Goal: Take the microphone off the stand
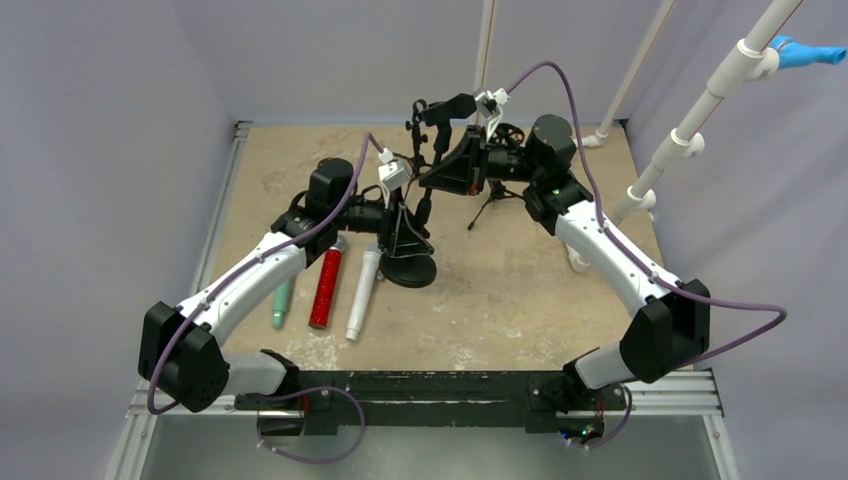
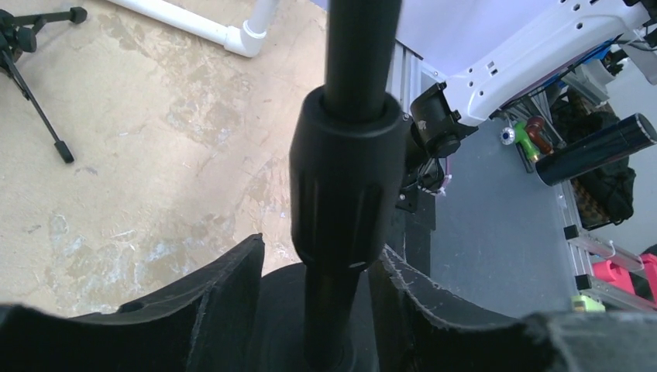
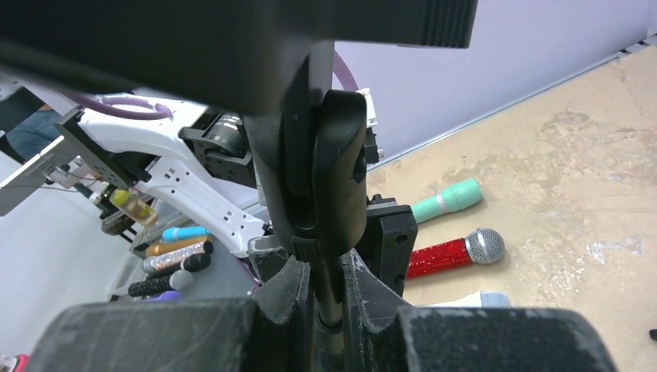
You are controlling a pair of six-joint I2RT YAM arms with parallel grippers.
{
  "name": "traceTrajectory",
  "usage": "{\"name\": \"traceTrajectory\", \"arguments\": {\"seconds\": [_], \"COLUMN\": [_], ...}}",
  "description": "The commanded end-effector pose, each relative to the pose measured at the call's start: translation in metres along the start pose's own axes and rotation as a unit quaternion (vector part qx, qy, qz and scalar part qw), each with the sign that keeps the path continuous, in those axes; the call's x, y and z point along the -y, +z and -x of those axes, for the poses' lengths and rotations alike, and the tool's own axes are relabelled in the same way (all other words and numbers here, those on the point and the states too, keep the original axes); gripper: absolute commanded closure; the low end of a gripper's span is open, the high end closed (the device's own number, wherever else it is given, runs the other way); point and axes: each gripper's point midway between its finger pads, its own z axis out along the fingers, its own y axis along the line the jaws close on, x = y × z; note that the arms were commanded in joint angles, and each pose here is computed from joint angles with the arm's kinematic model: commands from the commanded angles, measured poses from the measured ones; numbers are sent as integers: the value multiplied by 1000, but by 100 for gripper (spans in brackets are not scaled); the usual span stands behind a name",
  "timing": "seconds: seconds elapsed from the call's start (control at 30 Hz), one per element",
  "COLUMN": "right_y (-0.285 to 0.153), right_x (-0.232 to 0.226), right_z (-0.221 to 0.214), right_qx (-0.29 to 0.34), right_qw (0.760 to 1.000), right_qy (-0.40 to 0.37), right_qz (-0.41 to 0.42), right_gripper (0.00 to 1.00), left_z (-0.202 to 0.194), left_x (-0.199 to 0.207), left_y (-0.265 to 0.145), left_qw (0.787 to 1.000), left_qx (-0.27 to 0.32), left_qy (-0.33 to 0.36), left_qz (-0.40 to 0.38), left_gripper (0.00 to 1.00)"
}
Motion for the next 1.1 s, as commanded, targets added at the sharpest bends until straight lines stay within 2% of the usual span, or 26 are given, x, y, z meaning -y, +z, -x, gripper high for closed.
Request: {"name": "traceTrajectory", "arguments": {"seconds": [0.0,0.17,0.23,0.27,0.37,0.47,0.8,1.07], "right_y": [-6,-7,-8,-8,-12,-16,-10,2], "right_x": [-25,-24,-20,-17,-1,10,29,40], "right_z": [22,22,22,22,10,-4,-33,-44], "right_qx": [28,29,29,29,5,-7,-20,-28], "right_qw": [999,999,999,999,998,997,995,994], "right_qy": [-37,-38,-36,-35,-32,-17,16,32], "right_qz": [24,19,8,-4,-48,-75,-101,-103], "right_gripper": [100,100,100,95,67,55,51,54], "left_z": [7,4,4,5,12,23,29,28], "left_x": [5,8,10,11,9,6,-16,-23], "left_y": [0,-2,-4,-4,-6,-7,-2,1], "left_qw": [999,999,999,999,999,999,996,994], "left_qx": [19,19,20,23,36,42,31,20], "left_qy": [24,28,29,31,29,16,-12,-3], "left_qz": [-8,-13,-12,-10,9,30,79,110], "left_gripper": [58,100,100,100,100,100,100,100]}}
